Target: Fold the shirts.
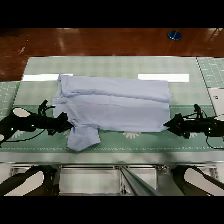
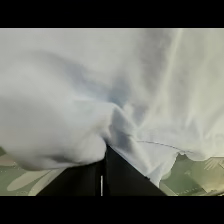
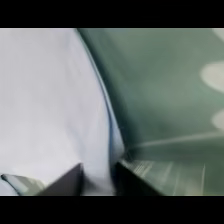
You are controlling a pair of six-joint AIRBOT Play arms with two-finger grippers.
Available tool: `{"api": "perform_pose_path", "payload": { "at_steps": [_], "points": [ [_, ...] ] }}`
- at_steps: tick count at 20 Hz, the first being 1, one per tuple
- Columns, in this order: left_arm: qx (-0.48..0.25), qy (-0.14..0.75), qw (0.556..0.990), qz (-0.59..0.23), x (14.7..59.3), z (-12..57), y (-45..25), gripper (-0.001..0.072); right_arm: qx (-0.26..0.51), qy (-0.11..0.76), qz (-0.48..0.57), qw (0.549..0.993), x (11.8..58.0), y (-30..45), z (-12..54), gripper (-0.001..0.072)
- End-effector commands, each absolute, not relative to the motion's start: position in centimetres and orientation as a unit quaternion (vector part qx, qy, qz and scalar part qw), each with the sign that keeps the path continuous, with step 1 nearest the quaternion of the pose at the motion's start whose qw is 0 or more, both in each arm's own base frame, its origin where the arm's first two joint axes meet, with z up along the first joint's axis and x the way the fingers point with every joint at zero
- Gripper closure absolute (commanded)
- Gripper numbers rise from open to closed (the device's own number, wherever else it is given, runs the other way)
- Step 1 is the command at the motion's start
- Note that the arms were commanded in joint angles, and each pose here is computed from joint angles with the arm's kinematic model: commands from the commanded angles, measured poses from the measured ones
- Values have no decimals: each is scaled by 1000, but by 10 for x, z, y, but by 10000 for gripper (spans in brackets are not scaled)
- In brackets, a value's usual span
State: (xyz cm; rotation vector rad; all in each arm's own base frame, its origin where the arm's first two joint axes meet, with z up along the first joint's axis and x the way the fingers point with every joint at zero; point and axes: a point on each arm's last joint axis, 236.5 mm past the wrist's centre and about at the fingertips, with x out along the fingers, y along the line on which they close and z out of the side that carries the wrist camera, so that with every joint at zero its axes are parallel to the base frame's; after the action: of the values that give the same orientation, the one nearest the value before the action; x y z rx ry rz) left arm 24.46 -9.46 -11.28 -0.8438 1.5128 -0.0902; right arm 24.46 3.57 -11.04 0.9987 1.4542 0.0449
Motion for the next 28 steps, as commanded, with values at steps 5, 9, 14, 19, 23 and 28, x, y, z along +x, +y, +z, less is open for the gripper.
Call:
{"api": "perform_pose_path", "payload": {
  "at_steps": [5, 9, 14, 19, 23, 28],
  "points": [
    [-355, 591, 720, -76, 322, -50, -86, 686, 336, 594, 102, 724, 323, 40, -50, 689],
    [-353, 543, 756, -99, 396, -5, -78, 686, 322, 560, 82, 759, 379, 13, -18, 689],
    [-351, 548, 747, -134, 473, -2, -81, 686, 349, 530, 77, 769, 436, 8, -24, 688],
    [-350, 559, 737, -148, 525, -19, -87, 686, 354, 524, 77, 771, 475, 8, -42, 688],
    [-349, 577, 723, -152, 530, -40, -93, 349, 371, 521, 80, 765, 495, 7, -54, 477],
    [-317, 610, 718, -108, 513, -31, -40, 200, 344, 515, 62, 783, 492, -35, -29, 297]
  ]
}}
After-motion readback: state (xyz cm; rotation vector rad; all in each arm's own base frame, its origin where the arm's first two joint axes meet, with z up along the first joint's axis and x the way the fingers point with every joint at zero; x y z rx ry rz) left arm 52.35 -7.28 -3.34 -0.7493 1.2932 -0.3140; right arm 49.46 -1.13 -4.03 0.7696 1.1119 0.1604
